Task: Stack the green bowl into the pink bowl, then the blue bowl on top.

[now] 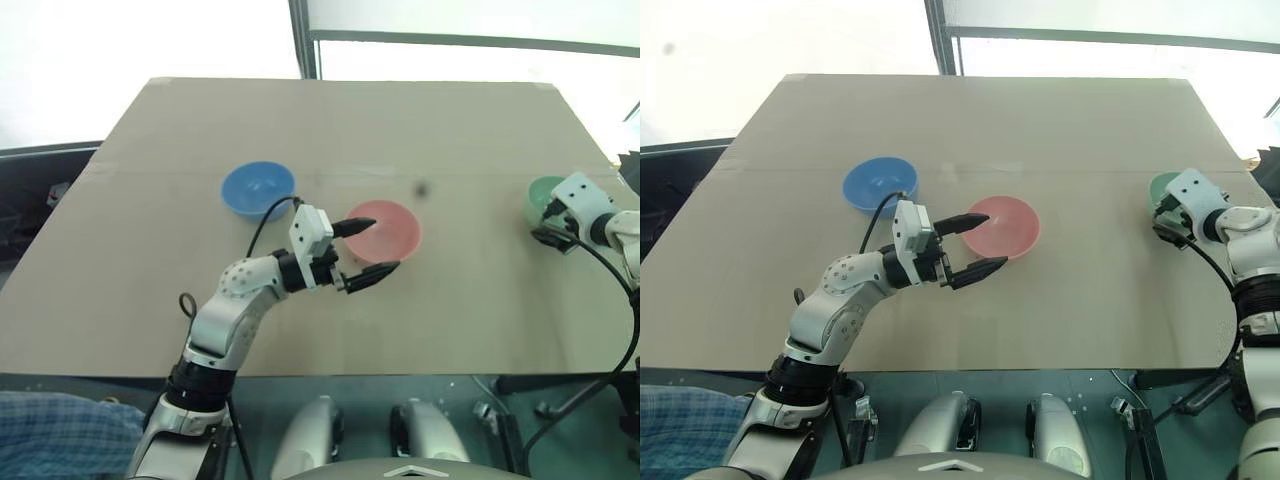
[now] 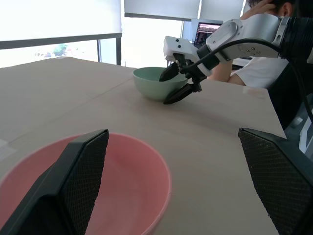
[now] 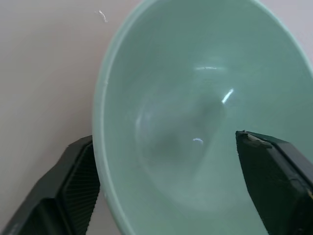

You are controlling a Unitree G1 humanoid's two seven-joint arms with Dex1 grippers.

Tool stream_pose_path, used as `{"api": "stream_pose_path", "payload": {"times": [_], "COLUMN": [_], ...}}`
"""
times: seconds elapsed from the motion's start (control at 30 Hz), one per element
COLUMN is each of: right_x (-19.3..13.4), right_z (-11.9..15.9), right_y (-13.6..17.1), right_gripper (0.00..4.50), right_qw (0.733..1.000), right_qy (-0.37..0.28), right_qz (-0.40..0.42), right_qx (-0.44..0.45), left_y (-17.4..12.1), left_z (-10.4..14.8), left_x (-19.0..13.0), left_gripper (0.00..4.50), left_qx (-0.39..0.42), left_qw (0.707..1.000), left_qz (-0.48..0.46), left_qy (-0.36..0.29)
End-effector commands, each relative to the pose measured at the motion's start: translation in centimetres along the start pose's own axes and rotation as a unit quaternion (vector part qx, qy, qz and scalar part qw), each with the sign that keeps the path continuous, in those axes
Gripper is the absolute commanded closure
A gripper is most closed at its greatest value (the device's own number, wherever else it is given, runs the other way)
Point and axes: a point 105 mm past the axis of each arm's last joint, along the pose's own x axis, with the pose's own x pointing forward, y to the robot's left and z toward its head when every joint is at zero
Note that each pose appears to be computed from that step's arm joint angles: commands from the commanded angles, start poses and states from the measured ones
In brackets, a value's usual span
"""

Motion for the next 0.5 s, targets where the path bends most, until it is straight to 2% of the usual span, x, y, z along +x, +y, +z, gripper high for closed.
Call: {"api": "stream_pose_path", "payload": {"times": [0.03, 0.23, 0.4, 0.5], "right_x": [-0.3, -0.3, -0.5, -0.9], "right_z": [1.0, 1.2, 2.2, 4.8], "right_y": [-0.9, -0.9, -1.2, -0.2], "right_gripper": [1.93, 4.32, 4.43, 4.43], "right_qw": [1.000, 1.000, 0.998, 0.996], "right_qy": [-0.015, -0.020, -0.030, -0.066], "right_qz": [-0.013, -0.012, -0.023, -0.004], "right_qx": [-0.015, -0.021, -0.040, -0.064], "left_y": [-0.2, -0.2, -0.2, 0.1], "left_z": [1.1, 0.9, 0.9, 0.9], "left_x": [0.0, -0.1, -0.2, -0.4], "left_gripper": [0.00, 0.00, 0.00, 0.00], "left_qx": [0.021, 0.020, 0.021, 0.021], "left_qw": [1.000, 1.000, 1.000, 0.999], "left_qz": [0.002, 0.007, 0.013, 0.024], "left_qy": [-0.016, -0.017, -0.018, -0.020]}}
